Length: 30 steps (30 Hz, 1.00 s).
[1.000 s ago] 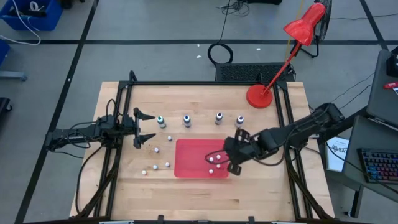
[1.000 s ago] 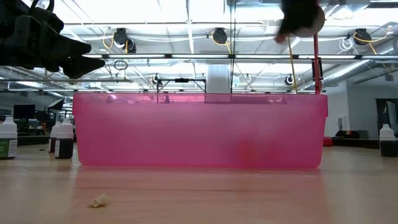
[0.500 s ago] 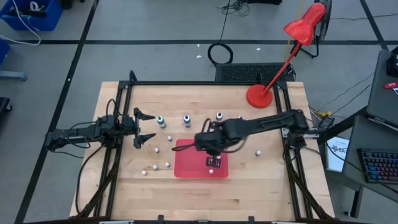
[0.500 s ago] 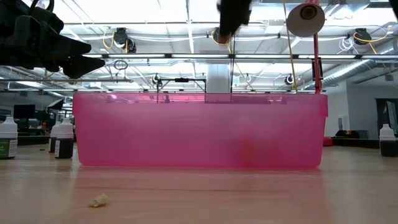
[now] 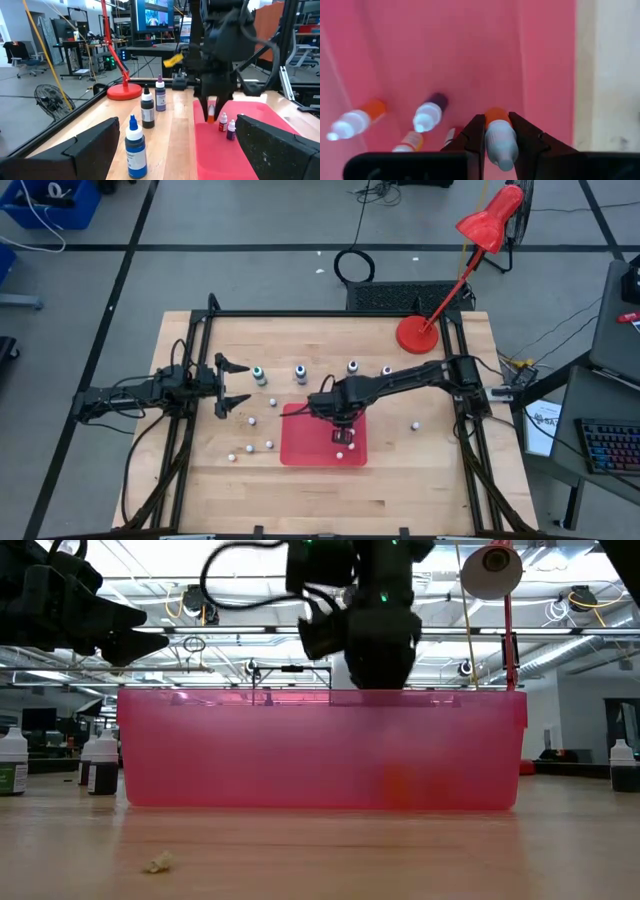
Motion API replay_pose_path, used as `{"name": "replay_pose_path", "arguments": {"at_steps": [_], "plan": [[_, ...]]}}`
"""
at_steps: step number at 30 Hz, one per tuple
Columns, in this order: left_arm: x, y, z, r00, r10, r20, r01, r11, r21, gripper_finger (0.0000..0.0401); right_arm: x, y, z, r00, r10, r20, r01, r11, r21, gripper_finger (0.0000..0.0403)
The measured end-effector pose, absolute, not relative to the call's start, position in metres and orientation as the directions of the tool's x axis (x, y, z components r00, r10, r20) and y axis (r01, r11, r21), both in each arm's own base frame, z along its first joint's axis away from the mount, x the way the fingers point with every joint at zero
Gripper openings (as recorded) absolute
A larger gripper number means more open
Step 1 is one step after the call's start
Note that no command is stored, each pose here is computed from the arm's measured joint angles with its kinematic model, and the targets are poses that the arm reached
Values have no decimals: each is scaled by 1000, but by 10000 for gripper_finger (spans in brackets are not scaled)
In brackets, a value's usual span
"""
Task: Pick & Place food coloring
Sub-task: Put the small orange food coloring bottle into the pink bin
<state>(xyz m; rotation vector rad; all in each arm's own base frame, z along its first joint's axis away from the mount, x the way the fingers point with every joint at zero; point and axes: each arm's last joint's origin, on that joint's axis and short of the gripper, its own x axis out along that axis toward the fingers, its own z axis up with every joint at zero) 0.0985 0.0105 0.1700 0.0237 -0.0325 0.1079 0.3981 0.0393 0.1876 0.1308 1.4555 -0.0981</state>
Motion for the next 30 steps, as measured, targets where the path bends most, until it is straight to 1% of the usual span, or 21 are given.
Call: {"name": "replay_pose_path", "arguments": {"at_steps": [5, 15, 17, 20, 23, 26, 30], "plan": [[98, 10, 170, 994, 107, 34, -108, 994, 22, 392, 393, 39, 171, 101, 16, -995, 148, 989, 31, 50], [98, 10, 170, 994, 107, 34, -108, 994, 22, 392, 388, 40, 160, 92, 25, -995, 145, 989, 38, 51], [98, 10, 170, 994, 107, 34, -108, 994, 22, 392, 389, 40, 160, 94, 26, -995, 159, 986, 41, 71], [98, 10, 170, 994, 107, 34, -108, 994, 22, 392, 388, 41, 160, 92, 40, -995, 188, 981, 57, 121], [98, 10, 170, 994, 107, 34, -108, 994, 22, 392, 388, 41, 160, 90, 41, -995, 214, 975, 60, 159], [98, 10, 170, 994, 107, 34, -108, 994, 22, 392, 387, 41, 163, 93, 48, -995, 232, 970, 68, 182], [98, 10, 170, 994, 107, 34, -108, 994, 22, 392, 383, 41, 182, 136, 72, -988, 258, 960, 106, 191]]}}
